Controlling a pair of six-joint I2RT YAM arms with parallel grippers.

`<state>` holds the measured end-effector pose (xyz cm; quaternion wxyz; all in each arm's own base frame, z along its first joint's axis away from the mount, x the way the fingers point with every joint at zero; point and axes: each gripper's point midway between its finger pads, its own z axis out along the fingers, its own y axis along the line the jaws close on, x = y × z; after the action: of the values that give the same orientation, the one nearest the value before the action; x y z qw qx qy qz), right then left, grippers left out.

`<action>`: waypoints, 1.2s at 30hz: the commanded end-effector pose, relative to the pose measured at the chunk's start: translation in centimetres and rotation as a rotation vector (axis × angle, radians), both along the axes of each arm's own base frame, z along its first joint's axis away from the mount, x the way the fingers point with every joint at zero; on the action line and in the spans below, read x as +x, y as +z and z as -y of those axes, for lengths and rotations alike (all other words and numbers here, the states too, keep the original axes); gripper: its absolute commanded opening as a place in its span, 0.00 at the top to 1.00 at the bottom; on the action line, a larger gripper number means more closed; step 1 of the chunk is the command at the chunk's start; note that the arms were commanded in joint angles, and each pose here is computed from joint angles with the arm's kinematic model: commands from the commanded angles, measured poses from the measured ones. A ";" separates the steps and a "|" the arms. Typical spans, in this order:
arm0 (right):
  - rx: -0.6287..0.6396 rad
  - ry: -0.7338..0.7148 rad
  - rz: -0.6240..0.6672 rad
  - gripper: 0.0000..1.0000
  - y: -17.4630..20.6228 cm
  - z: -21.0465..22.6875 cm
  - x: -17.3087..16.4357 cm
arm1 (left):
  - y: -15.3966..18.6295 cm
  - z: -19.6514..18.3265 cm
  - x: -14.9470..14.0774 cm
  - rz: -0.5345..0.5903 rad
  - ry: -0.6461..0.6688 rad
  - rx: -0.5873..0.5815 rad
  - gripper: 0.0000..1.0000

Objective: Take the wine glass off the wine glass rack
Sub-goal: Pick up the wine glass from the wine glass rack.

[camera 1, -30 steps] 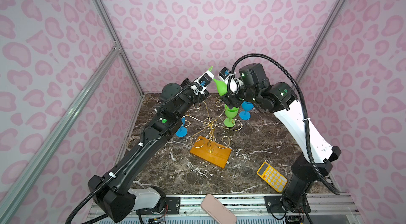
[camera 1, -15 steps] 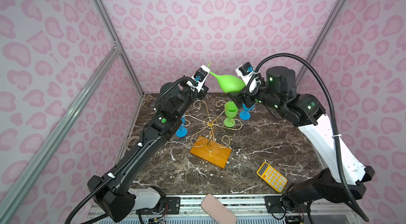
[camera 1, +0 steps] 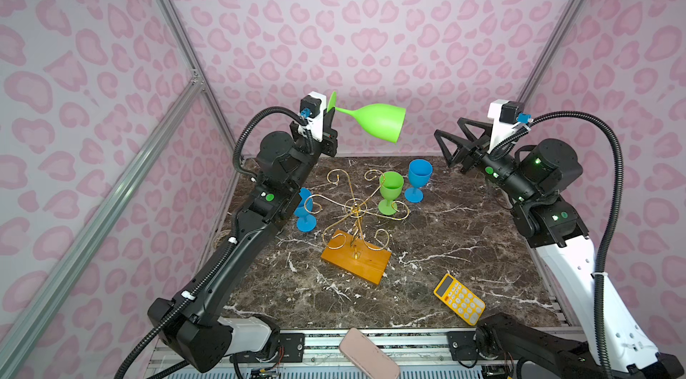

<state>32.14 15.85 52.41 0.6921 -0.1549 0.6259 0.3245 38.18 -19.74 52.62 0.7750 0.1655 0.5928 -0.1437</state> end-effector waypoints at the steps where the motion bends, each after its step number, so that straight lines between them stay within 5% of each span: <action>1: 0.112 0.146 0.007 0.25 1.6 -0.9 -0.4 | 1.4 0.0 -0.8 -0.028 -0.096 -0.134 0.96; 8: 0.165 0.259 -0.072 0.42 0.9 -2.8 2.0 | 0.7 0.0 -0.9 -0.097 -0.169 -0.186 0.97; 23: 0.075 0.266 -0.143 0.46 -0.3 -7.7 4.1 | 0.9 0.6 -1.3 -0.114 -0.221 -0.214 0.96; 36: 0.059 0.322 -0.201 0.64 -1.2 -10.9 5.3 | 0.9 0.8 -1.5 -0.112 -0.237 -0.211 0.97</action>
<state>37.19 26.24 51.62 0.5779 -0.1977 0.6434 0.4615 37.41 -20.41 52.22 0.7218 0.1379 0.6109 -0.2944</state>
